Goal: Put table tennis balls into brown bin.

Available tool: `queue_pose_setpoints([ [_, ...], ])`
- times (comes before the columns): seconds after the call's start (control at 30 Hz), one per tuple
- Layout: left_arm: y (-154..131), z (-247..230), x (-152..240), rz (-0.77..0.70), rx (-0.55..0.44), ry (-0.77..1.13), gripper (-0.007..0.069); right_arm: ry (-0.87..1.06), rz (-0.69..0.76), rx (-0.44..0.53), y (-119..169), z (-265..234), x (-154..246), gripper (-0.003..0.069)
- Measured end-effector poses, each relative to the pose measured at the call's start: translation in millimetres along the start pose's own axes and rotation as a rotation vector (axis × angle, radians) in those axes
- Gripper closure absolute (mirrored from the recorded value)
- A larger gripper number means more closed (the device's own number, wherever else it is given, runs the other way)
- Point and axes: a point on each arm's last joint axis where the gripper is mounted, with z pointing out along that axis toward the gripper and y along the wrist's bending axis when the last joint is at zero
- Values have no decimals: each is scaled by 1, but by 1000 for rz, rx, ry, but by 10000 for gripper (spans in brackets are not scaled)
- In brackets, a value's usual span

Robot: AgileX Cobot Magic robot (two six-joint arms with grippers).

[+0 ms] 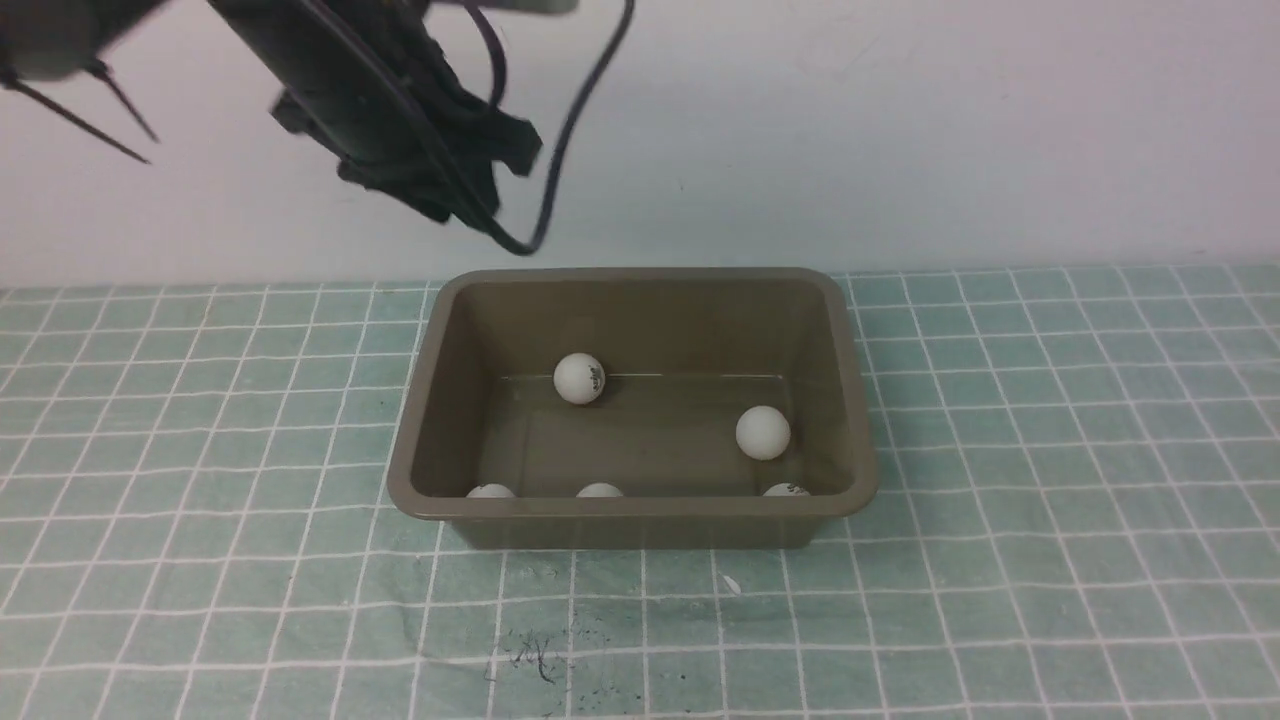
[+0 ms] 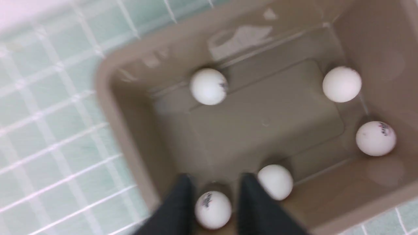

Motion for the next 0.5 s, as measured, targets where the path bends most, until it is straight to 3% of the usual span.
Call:
queue_pose_setpoints([
  [0.07,-7,-59,14,20,-27,-101,602,1,0,0,0,0,0,670],
  [0.2,-18,-128,47,31,-31,-275,630,1,0,0,0,0,0,670],
  [0.3,-25,-155,83,27,-24,-393,630,1,0,0,0,0,0,670],
  [0.5,-29,-160,148,11,-28,-527,630,2,10,1,0,0,0,670],
])
